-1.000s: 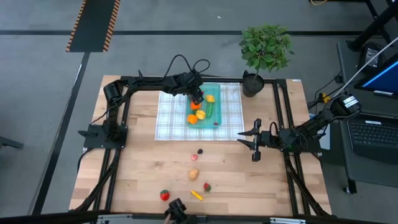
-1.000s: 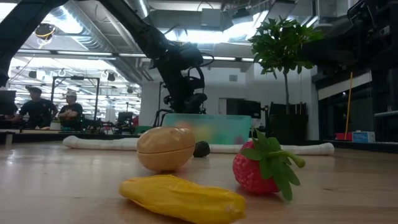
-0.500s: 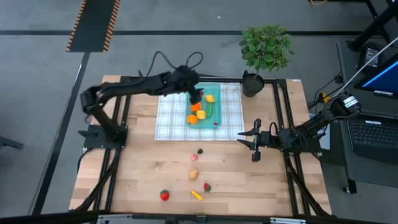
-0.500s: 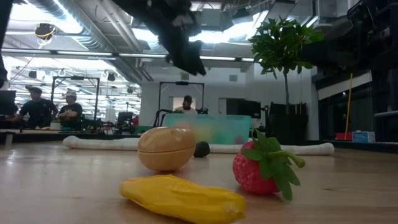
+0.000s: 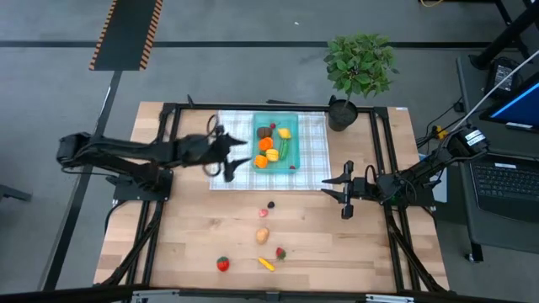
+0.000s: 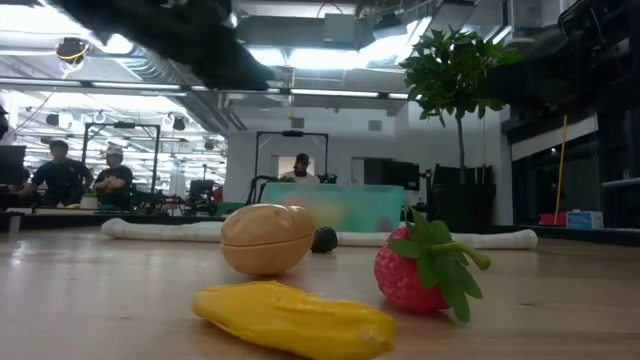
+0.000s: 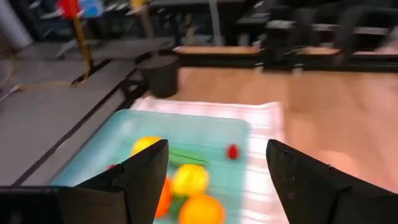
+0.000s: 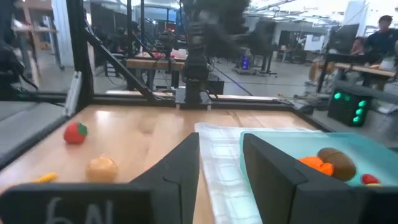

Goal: Pick and placing Produce into tupperware
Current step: Put the blackberry into the green bin

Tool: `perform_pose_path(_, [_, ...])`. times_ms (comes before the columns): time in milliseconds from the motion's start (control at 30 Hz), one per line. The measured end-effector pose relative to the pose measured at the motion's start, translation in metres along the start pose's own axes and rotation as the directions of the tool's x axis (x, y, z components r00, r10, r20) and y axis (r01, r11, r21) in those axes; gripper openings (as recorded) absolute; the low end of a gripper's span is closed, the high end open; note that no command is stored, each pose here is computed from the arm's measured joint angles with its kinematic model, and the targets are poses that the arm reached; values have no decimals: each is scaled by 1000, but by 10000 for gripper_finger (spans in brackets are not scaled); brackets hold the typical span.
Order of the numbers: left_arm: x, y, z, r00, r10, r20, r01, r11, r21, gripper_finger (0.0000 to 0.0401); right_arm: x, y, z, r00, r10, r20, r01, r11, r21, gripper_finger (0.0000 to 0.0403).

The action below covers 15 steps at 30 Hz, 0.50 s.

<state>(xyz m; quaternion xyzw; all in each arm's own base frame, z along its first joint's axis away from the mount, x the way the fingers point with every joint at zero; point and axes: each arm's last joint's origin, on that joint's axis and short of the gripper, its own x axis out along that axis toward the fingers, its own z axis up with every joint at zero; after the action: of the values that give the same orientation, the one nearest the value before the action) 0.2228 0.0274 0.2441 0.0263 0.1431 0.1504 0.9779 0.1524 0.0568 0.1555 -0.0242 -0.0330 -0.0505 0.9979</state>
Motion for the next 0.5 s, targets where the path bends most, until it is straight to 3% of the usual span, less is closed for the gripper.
perform_pose_path(133, [-15,-17,-18,996,-90,22,89,996,29,264,1,0,1,1000,1,4,-2,994,108,127])
perform_pose_path(500, [-32,-49,-51,967,-253,-41,256,962,97,264,3,1,4,1000,-20,14,19,996,84,127])
